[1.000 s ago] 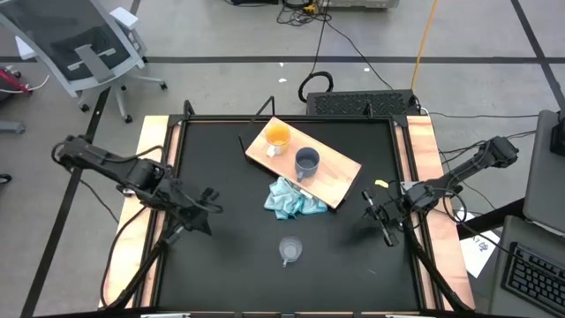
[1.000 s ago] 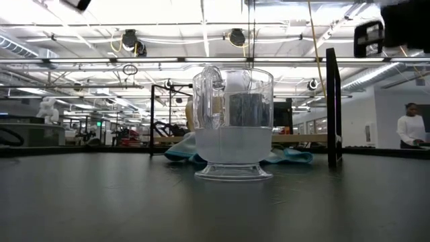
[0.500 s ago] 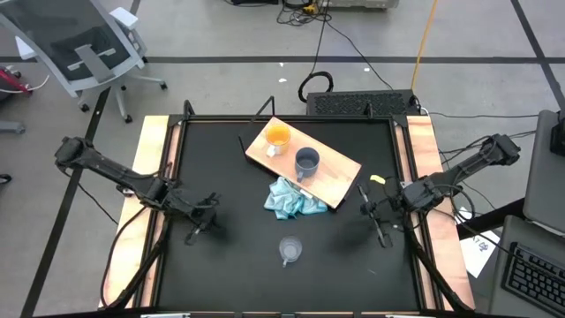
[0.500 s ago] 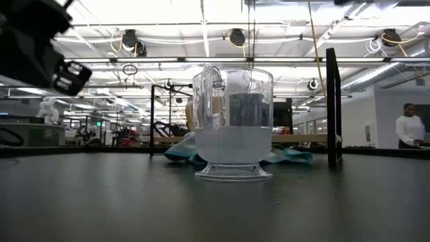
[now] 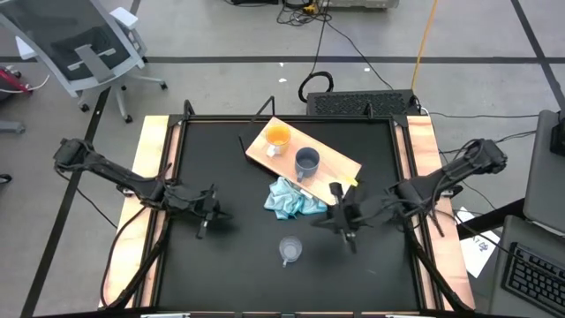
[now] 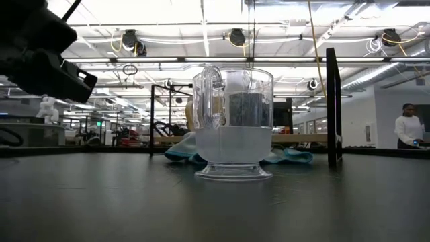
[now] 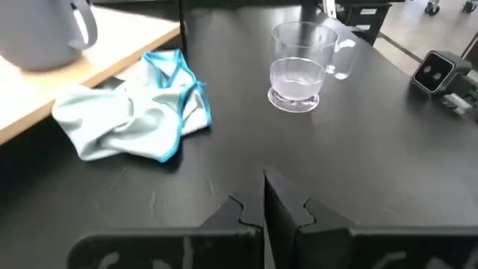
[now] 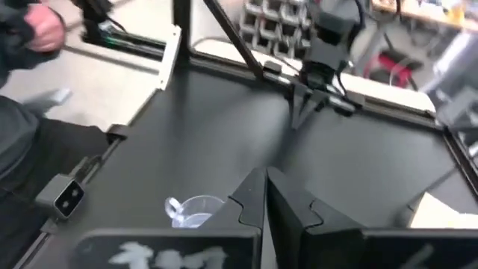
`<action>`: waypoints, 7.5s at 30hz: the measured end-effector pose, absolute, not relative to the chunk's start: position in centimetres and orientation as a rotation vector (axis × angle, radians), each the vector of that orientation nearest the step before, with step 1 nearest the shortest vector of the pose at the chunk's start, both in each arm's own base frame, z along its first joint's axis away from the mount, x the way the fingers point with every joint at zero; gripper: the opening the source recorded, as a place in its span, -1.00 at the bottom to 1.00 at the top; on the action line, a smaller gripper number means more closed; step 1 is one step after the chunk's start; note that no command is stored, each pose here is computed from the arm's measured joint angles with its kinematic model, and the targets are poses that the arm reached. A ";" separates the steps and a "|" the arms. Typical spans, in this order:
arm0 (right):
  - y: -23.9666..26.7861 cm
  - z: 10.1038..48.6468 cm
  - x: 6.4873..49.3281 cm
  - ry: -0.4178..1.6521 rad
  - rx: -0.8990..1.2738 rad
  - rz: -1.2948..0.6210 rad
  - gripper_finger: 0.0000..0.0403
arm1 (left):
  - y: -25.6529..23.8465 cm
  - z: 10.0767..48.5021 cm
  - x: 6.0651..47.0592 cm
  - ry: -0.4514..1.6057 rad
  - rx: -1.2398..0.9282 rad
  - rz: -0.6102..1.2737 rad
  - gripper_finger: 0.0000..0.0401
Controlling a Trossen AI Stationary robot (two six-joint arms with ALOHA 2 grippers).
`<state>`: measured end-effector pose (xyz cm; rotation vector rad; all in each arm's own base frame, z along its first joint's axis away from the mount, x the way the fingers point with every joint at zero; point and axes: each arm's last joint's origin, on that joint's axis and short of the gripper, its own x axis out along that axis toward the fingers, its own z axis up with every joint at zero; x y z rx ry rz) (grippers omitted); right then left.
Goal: Stack small to large cups/mugs on shelf
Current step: Put the transparent mug on the shelf
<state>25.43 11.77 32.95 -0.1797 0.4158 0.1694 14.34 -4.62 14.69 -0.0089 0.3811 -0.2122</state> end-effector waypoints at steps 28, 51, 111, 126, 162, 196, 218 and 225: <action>8.2 30.2 35.3 0.997 0.163 0.046 -0.98 | -4.2 13.6 13.8 0.342 0.036 -0.208 -0.98; 8.9 30.6 37.0 0.882 0.480 0.053 -0.63 | -4.2 13.5 13.8 0.341 0.065 -0.222 -0.95; 11.3 28.9 39.9 0.749 0.391 0.309 -0.46 | -4.1 13.0 13.6 0.399 0.102 -0.227 -0.89; 14.1 27.8 39.1 0.737 0.397 0.407 -0.46 | -4.2 13.0 13.6 0.399 0.096 -0.227 -0.89; 10.4 27.1 36.5 1.211 0.349 -0.039 -0.07 | -4.1 13.0 13.6 0.397 0.103 -0.224 -0.89; 10.0 24.5 38.3 1.212 0.309 -0.023 0.36 | -4.1 12.8 13.5 0.427 0.109 -0.224 -0.89; 10.0 21.6 37.7 1.230 0.340 -0.052 0.36 | -4.1 12.7 13.5 0.436 0.111 -0.225 -0.89; 10.1 21.5 37.9 1.211 0.331 -0.033 0.36 | -4.1 12.7 13.5 0.437 0.111 -0.225 -0.89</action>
